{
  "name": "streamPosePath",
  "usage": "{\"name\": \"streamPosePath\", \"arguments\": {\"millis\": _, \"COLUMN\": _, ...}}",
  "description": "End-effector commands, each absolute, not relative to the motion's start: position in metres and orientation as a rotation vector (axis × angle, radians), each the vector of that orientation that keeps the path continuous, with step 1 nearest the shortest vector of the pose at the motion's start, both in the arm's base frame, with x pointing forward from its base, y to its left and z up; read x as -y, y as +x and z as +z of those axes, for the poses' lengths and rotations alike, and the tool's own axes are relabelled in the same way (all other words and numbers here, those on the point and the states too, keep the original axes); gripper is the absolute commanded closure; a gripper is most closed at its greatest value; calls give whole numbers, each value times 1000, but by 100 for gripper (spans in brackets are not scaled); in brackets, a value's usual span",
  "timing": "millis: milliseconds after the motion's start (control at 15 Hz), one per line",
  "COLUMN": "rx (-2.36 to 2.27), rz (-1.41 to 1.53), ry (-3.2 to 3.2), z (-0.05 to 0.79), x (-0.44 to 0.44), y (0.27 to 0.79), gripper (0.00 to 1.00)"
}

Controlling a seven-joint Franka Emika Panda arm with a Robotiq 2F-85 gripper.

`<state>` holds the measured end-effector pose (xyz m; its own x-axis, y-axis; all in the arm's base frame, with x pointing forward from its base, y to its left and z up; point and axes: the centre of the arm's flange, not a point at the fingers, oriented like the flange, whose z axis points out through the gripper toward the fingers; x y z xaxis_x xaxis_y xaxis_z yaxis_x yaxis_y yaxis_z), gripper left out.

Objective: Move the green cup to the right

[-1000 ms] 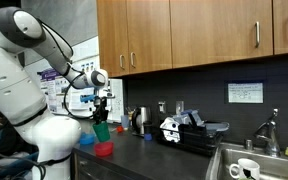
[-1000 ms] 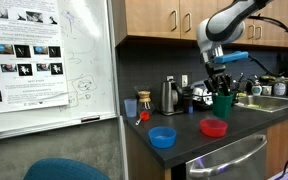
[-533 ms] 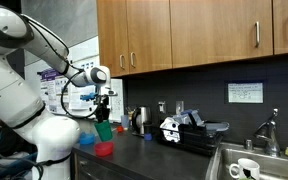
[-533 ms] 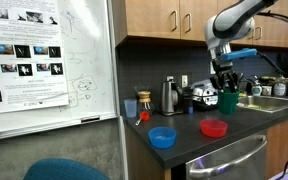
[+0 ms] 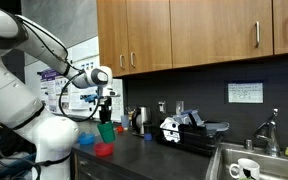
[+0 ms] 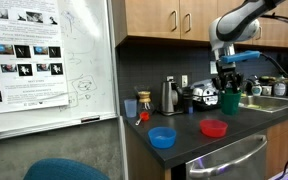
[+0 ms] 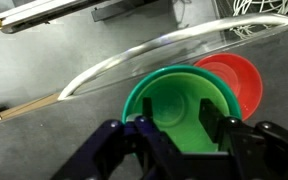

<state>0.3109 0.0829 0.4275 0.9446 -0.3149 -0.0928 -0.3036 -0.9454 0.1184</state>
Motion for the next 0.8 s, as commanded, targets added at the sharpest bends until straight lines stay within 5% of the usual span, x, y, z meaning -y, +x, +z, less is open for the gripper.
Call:
{"name": "streamPosePath", "arguments": {"millis": 0, "rx": 604, "rz": -105, "ry": 3001, "z": 418, "x": -76, "y": 313, "gripper": 21}}
{"name": "streamPosePath", "arguments": {"millis": 733, "rx": 809, "rz": -47, "ry": 2969, "z": 386, "x": -51, "y": 321, "gripper": 21}}
